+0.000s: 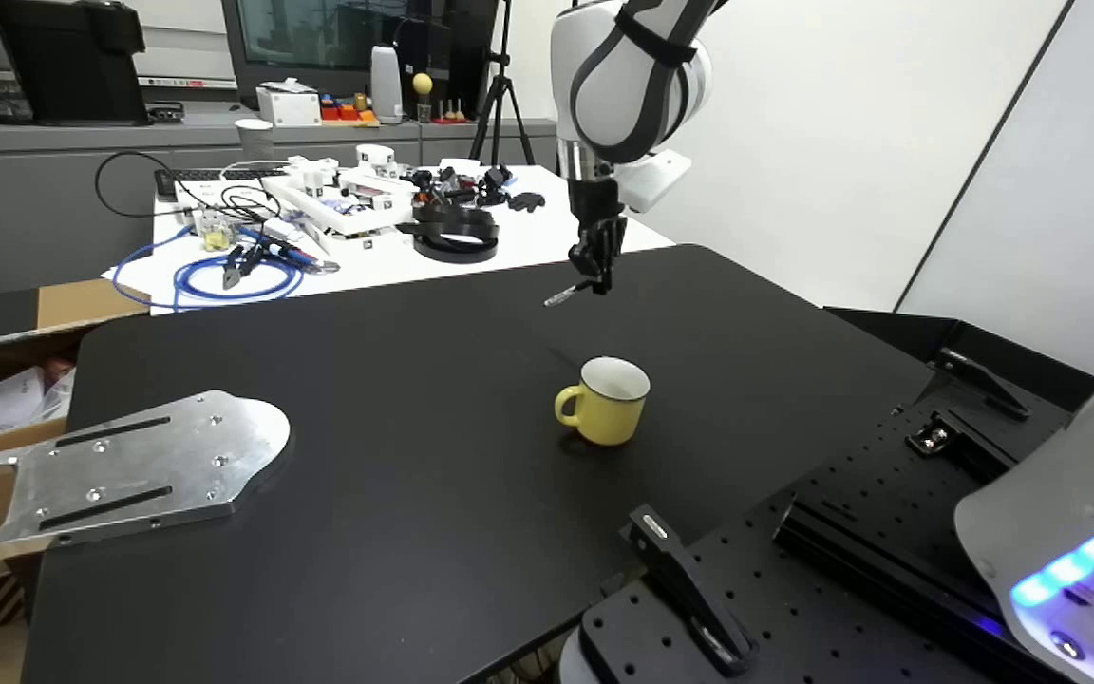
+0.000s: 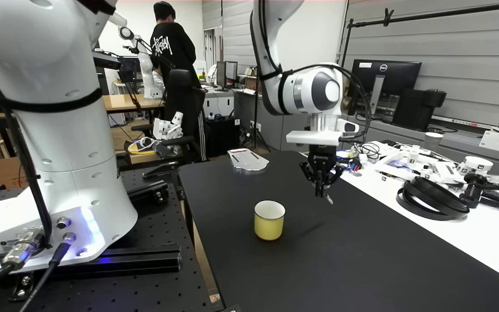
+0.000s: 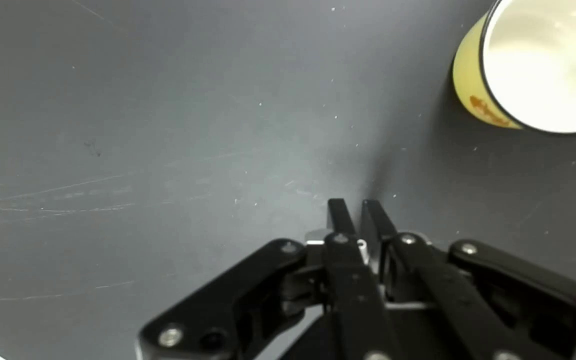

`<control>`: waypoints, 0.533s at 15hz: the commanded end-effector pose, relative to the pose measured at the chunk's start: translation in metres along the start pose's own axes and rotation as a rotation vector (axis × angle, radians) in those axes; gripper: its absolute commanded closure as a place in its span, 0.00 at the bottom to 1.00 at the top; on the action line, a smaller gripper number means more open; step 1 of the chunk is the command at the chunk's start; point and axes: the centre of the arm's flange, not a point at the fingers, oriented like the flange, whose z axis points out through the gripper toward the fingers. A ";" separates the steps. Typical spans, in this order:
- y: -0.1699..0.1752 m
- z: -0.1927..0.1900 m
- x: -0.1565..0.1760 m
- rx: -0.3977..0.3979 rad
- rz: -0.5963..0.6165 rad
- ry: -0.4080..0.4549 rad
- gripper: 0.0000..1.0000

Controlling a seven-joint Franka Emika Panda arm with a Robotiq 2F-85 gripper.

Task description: Remove the pen from the cup.

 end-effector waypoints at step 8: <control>0.019 0.118 -0.001 -0.072 0.198 0.021 0.97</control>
